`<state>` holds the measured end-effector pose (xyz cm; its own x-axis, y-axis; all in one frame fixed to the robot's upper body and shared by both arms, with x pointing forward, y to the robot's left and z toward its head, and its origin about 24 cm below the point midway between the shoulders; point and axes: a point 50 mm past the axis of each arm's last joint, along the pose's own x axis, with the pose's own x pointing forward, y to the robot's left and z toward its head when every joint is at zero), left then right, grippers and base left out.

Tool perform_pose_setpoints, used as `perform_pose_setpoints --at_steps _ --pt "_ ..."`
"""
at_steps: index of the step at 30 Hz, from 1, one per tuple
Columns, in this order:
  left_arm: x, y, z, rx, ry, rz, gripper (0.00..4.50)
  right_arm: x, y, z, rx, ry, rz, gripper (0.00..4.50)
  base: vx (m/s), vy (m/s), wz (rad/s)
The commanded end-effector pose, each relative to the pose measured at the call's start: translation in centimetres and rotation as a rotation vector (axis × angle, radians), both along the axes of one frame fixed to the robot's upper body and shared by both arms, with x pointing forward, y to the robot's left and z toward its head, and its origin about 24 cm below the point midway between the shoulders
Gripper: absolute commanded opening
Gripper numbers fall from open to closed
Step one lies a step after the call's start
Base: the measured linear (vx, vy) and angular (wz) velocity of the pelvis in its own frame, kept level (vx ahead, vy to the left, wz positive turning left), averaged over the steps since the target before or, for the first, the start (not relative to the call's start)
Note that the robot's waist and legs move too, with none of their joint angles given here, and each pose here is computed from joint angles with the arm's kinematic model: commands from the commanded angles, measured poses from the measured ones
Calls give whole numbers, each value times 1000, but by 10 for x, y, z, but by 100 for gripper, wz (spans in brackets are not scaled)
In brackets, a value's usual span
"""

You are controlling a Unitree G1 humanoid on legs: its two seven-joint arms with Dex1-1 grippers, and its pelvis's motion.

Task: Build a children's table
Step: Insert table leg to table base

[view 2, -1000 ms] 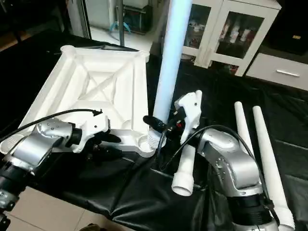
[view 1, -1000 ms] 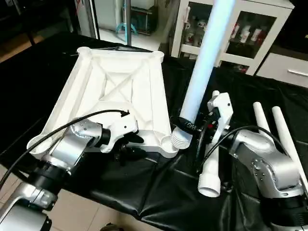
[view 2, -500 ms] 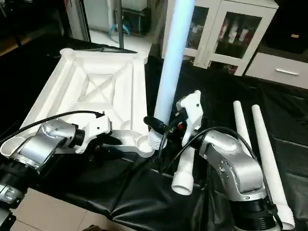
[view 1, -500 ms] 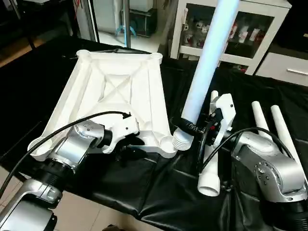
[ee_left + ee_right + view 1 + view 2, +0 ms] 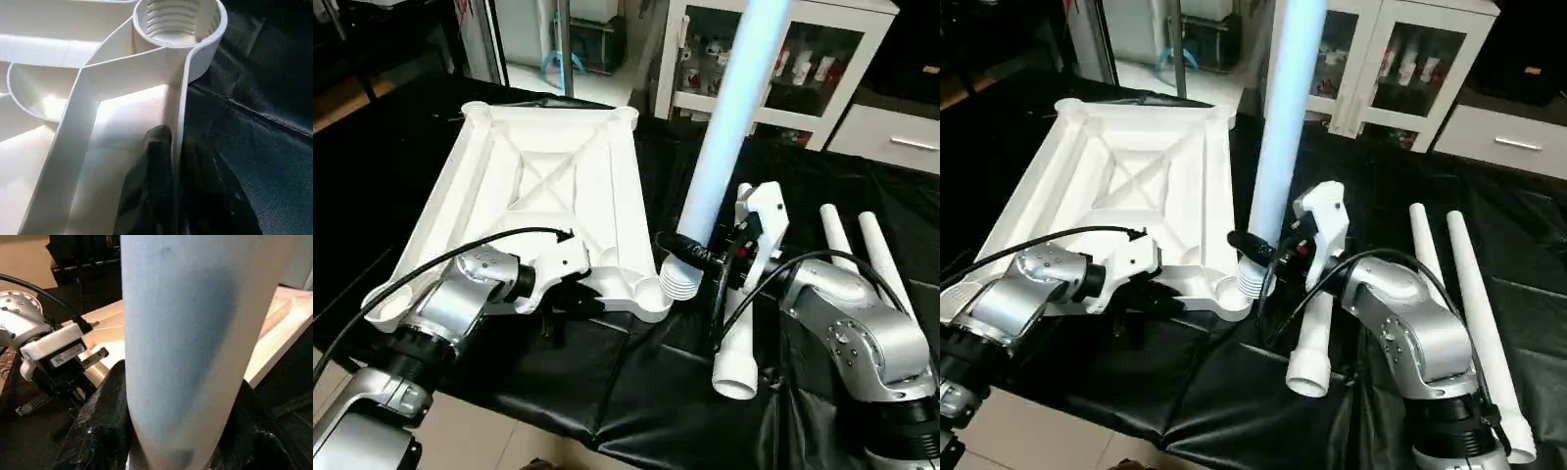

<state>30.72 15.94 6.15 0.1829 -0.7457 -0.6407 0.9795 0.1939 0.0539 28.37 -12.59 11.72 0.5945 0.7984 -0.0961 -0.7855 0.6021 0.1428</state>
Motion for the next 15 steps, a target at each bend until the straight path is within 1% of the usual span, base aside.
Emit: perform_pose_setpoints --at_steps 1,2,4,7,8,9,15 --pt "-6 7 -10 31 39 18 11 3 3 7 9 -27 18 182 0 0 0" --pt "-6 7 -10 31 39 18 2 4 4 7 11 -27 21 182 0 0 0" --pt "-8 5 -10 17 37 30 0 6 10 7 20 -17 40 182 0 0 0" --pt "-10 2 -11 6 34 33 0 7 13 3 14 0 51 182 0 0 0" --pt "-12 -3 -13 2 34 38 0 8 16 -4 -11 14 56 182 0 0 0" --pt "-13 -6 -13 -4 30 38 0 9 18 -7 -22 22 59 182 0 0 0" --pt "-14 -17 -12 -59 5 39 0 12 24 -17 -84 60 74 182 0 0 0"
